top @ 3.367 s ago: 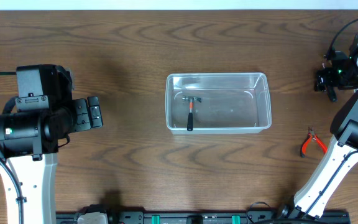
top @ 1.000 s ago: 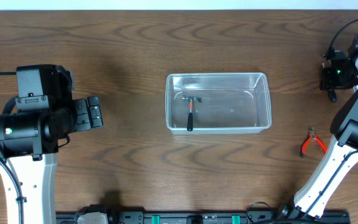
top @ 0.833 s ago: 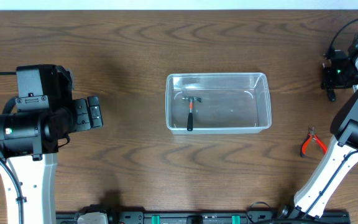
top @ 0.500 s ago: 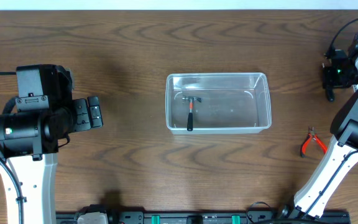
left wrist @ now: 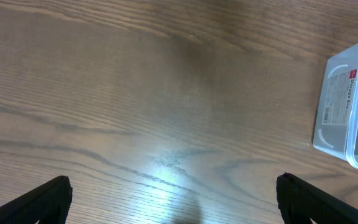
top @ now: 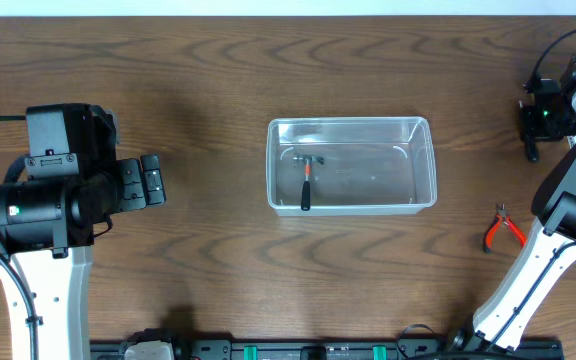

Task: Pack container
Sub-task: 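Close the right gripper on the screwdriver handle and lift it, then carry the screwdriver left over the container with the right gripper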

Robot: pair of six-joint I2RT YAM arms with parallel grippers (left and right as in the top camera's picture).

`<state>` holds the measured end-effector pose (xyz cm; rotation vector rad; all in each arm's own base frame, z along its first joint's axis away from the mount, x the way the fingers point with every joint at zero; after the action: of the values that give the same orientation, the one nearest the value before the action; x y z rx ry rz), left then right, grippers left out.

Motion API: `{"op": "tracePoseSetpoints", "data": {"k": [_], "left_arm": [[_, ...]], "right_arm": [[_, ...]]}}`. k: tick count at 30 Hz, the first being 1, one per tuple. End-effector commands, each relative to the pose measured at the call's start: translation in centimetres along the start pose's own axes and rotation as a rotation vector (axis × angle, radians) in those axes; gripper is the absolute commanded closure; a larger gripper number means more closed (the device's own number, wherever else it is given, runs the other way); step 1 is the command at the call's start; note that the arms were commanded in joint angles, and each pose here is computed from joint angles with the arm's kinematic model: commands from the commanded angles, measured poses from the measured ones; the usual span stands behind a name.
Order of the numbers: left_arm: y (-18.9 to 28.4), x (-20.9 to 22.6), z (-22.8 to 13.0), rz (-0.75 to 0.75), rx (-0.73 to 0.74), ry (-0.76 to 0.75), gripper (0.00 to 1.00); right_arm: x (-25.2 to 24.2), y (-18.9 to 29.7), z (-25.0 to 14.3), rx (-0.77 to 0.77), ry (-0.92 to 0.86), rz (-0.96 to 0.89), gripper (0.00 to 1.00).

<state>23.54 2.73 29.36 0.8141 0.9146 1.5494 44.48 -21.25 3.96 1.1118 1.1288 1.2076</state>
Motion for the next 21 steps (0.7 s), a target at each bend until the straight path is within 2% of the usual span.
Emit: {"op": "tracePoseSetpoints", "data": {"k": [1, 6, 13, 21], "left_arm": [[-0.1, 0.2, 0.1, 0.011, 0.004, 0.014, 0.02], [-0.1, 0.2, 0.1, 0.01, 0.004, 0.014, 0.02], [-0.1, 0.2, 0.1, 0.01, 0.004, 0.014, 0.02], [-0.1, 0.2, 0.1, 0.011, 0.004, 0.014, 0.02]], "right_arm": [[0.3, -0.1, 0.2, 0.006, -0.01, 0.004, 0.87], [1.0, 1.9, 1.6, -0.02, 0.013, -0.004, 0.88], [2.9, 7.2, 4.7, -0.104, 0.069, -0.028, 0.89], [8.6, 13.8, 7.9, -0.233, 0.193, -0.014, 0.89]]}}
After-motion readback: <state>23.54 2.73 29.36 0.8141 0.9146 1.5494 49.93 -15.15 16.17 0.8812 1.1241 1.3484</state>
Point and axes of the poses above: each gripper's point midway between its finger pads, its own y axis back along the fingers, its own x axis along the line the jaws close on, z = x × y, the point moved 4 cm from there along y, back along the fingers, and after that the axes turned 1 degree about -y, right-handed, at the moved point
